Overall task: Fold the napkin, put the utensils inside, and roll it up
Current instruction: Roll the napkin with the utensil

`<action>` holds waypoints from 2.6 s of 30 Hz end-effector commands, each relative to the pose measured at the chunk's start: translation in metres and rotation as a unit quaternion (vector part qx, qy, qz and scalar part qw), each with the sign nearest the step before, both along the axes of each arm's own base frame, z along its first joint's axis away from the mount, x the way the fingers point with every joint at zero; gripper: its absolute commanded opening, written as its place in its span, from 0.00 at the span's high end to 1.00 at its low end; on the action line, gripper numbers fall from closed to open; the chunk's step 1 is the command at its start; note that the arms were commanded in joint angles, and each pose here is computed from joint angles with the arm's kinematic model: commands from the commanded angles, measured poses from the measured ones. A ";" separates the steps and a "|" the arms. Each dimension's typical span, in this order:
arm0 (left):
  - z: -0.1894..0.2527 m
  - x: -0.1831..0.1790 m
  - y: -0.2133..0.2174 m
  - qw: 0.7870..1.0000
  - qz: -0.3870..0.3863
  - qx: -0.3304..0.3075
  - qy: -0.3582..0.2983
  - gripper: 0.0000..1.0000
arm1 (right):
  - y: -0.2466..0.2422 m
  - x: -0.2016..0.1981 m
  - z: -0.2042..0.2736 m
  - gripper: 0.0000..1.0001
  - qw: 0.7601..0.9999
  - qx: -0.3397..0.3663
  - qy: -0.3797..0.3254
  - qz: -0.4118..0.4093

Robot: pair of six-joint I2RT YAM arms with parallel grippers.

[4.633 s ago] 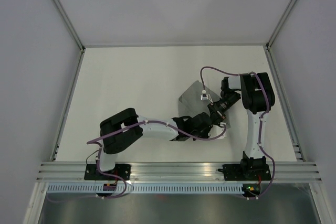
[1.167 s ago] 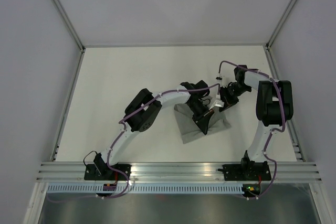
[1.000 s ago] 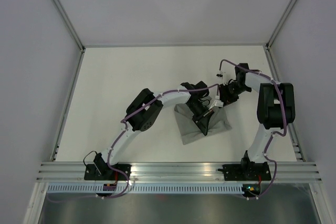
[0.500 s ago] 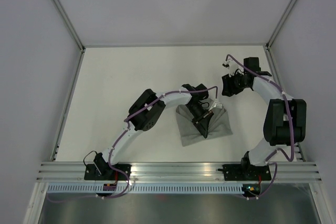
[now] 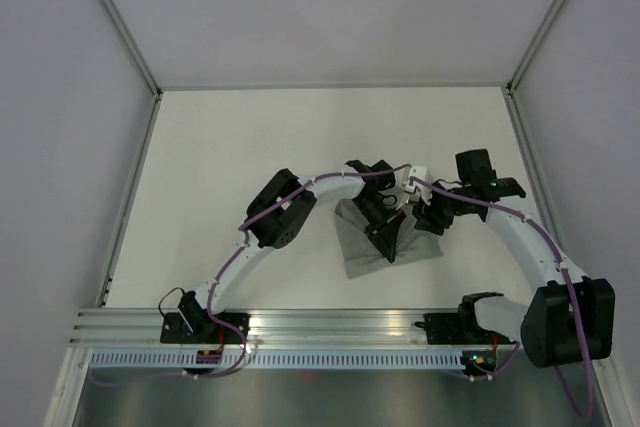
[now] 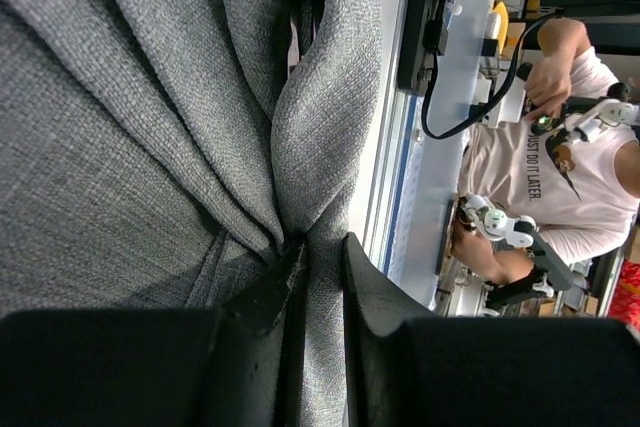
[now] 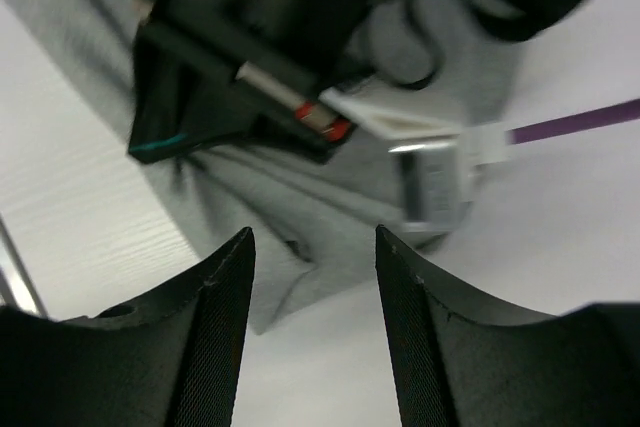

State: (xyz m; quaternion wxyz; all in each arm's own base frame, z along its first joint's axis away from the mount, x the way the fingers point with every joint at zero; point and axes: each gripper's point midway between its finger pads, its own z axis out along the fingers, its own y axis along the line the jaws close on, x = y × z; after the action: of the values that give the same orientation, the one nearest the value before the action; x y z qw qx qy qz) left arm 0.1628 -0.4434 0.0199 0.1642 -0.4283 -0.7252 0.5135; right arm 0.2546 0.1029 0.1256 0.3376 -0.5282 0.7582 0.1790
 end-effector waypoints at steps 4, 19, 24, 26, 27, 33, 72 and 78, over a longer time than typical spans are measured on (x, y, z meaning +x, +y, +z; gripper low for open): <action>-0.073 0.006 0.029 0.993 0.007 0.114 -0.034 0.98 | 0.010 -0.042 -0.031 0.42 0.993 -0.026 -0.019 0.114; -0.078 0.008 0.031 0.992 0.013 0.124 -0.022 0.98 | 0.052 -0.073 -0.077 0.39 0.976 -0.096 -0.060 0.185; -0.077 0.010 0.029 0.992 0.015 0.123 -0.021 0.98 | 0.060 -0.079 -0.087 0.39 0.973 -0.106 -0.066 0.195; -0.076 0.010 0.027 0.992 0.016 0.120 -0.021 0.98 | 0.062 -0.077 -0.091 0.39 0.973 -0.112 -0.070 0.189; -0.076 0.011 0.027 0.993 0.016 0.119 -0.021 0.98 | 0.062 -0.076 -0.093 0.39 0.973 -0.116 -0.072 0.186; -0.074 0.011 0.026 0.993 0.016 0.119 -0.021 0.98 | 0.064 -0.071 -0.098 0.39 0.975 -0.121 -0.081 0.168; 0.090 0.193 0.088 0.782 0.541 -0.060 -0.303 0.59 | 0.046 -0.046 -0.106 1.00 0.981 -0.072 0.028 0.179; 0.139 0.170 0.125 0.643 0.613 -0.138 -0.438 0.53 | 0.046 -0.044 -0.107 0.99 0.981 -0.074 0.035 0.176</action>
State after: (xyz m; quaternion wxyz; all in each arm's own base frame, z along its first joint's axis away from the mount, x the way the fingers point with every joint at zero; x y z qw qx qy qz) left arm 0.3125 -0.3366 0.0879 -0.4168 -0.1078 -0.8217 0.3735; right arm 0.2146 0.1451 0.0166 0.2402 -0.6649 0.6849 0.1763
